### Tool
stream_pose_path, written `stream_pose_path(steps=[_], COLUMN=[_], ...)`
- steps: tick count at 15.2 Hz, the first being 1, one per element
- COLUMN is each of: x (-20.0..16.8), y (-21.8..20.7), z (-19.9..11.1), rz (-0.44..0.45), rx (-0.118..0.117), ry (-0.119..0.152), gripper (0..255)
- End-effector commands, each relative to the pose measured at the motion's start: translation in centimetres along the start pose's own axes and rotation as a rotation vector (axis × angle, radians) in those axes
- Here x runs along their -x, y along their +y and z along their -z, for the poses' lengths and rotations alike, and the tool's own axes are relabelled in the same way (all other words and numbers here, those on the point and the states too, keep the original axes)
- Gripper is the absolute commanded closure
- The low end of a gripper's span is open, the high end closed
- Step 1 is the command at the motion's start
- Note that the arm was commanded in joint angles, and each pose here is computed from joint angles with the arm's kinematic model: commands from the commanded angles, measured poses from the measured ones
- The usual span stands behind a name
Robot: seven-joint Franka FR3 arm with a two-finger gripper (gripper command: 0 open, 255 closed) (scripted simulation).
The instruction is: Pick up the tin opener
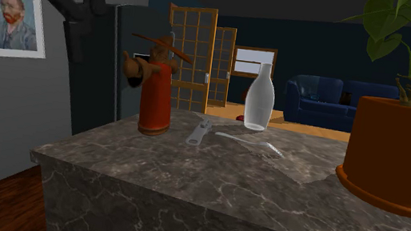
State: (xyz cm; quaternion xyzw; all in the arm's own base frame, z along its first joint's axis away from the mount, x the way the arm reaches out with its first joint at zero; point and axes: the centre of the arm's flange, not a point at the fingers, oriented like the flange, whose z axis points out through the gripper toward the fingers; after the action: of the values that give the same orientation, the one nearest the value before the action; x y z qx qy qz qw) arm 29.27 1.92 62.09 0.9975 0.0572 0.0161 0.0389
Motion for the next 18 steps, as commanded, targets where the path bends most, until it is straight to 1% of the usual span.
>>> stream_pose_path(steps=[1,10,18], x=[0.0,-7.5,-12.8], y=[0.0,7.8,15.9], z=[0.0,-4.6,-8.6], rz=[0.0,-0.197,-0.372], rx=[0.0,-0.001,-0.002], ry=[0.0,0.01,0.019], gripper=[0,0,0])
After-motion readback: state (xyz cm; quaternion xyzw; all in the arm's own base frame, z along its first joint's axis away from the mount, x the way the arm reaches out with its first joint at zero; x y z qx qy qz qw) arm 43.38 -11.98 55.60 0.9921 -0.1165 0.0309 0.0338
